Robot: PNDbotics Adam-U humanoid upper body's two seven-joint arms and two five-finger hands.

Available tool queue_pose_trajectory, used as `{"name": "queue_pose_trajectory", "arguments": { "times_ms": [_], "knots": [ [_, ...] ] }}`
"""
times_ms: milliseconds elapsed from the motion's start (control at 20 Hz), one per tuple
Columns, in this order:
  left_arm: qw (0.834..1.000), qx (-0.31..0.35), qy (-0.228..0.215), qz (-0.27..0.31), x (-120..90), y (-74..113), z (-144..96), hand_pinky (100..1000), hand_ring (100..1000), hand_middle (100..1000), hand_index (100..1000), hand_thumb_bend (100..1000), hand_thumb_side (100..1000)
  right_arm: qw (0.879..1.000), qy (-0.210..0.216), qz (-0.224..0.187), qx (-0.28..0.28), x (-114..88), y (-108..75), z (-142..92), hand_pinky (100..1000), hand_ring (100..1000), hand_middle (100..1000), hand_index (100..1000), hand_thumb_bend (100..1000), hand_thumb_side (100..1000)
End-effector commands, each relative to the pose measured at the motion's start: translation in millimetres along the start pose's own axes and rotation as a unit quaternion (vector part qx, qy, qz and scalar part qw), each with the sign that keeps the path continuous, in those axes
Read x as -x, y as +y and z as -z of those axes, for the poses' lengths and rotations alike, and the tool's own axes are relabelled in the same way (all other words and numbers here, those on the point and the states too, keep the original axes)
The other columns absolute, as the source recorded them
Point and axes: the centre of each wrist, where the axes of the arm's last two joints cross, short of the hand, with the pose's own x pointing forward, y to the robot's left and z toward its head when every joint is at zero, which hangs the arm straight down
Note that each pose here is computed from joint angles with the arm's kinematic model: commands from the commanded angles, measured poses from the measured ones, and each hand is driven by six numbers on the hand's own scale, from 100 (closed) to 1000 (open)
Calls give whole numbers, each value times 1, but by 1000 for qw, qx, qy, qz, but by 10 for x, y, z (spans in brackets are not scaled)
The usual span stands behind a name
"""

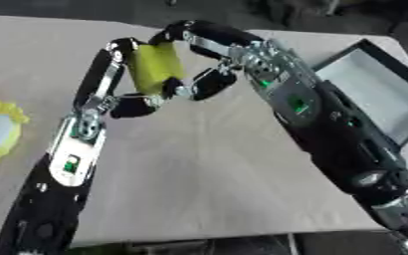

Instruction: Pick up the objects with one hand, pass them to the other hand, and then place them into the box on the other side of the table.

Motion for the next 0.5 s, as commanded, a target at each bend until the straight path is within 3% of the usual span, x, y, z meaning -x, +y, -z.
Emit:
{"name": "queue_pose_trajectory", "arguments": {
  "times_ms": [50, 300, 500],
  "knots": [
    [999, -12, -35, -8, -180, -15, 115, 556, 422, 403, 525, 100, 153, 1000, 9, 13, 13, 26, -36, 0, 942, 841, 620, 706, 136, 100],
    [999, -17, -31, -10, -177, -26, 111, 574, 438, 426, 548, 100, 100, 998, 11, 46, 40, 26, -34, -5, 933, 791, 581, 650, 102, 100],
    [999, -24, -24, -15, -171, -36, 103, 626, 486, 503, 642, 100, 101, 997, 12, 64, 50, 17, -27, -7, 933, 780, 580, 646, 100, 100]
  ]
}}
